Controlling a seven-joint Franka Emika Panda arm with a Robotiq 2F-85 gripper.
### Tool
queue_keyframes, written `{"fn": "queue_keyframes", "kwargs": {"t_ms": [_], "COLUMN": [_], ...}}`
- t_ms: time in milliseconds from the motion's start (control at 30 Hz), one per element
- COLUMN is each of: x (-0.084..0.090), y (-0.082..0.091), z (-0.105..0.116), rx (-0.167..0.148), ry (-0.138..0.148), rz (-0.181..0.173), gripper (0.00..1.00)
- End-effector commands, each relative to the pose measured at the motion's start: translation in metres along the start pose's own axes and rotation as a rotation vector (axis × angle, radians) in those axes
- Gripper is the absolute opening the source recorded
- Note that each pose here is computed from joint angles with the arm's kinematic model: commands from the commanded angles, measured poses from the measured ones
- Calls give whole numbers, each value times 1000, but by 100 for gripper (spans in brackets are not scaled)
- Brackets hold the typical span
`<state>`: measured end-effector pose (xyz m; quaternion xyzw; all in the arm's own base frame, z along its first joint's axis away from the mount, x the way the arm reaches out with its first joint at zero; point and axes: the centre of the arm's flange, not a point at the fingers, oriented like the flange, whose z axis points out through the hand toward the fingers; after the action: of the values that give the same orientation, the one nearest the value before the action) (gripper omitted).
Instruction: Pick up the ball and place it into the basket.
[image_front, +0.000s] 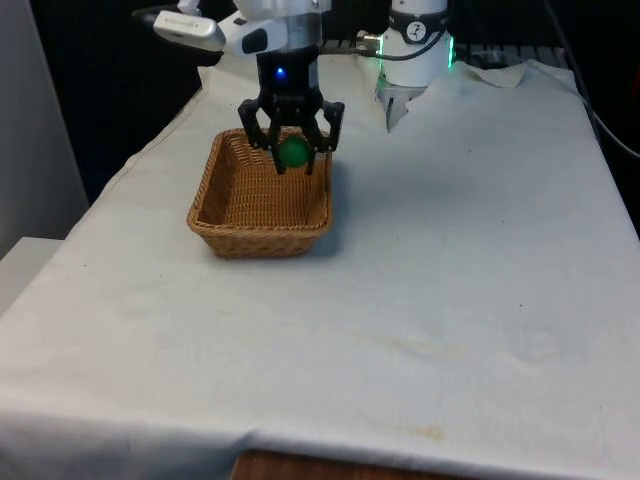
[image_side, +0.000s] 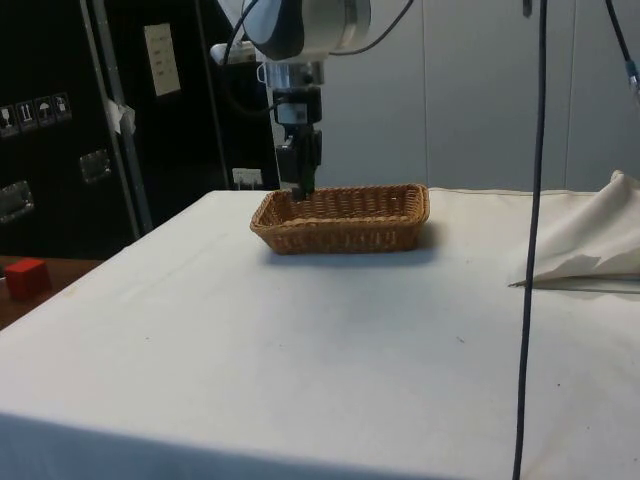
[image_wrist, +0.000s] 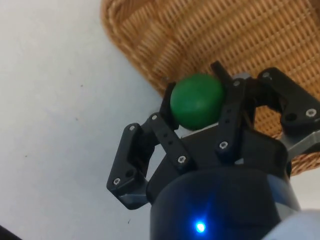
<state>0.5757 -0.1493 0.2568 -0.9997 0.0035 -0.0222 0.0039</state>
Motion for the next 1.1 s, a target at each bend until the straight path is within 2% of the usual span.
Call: {"fn": "queue_keyframes", "kwargs": {"t_ms": [0, 33, 300, 367, 667, 700, 867, 900, 933, 967, 1067], "x": [1, 0, -1, -2, -5, -6, -7, -9, -9, -8, -9], "y": [3, 2, 26, 24, 52, 50, 59, 59, 59, 59, 60], "z": [1, 0, 5, 4, 17, 15, 35, 33, 37, 40, 49], "rx": [2, -3, -24, -30, -44, -48, -38, -44, -42, -33, -18], "ry": [2, 0, -4, -9, -6, -16, -2, -13, -11, 0, 2], "rz": [7, 3, 37, 36, 74, 74, 90, 90, 92, 97, 109], "gripper": [0, 0, 0, 0, 0, 0, 0, 0, 0, 0, 0]}}
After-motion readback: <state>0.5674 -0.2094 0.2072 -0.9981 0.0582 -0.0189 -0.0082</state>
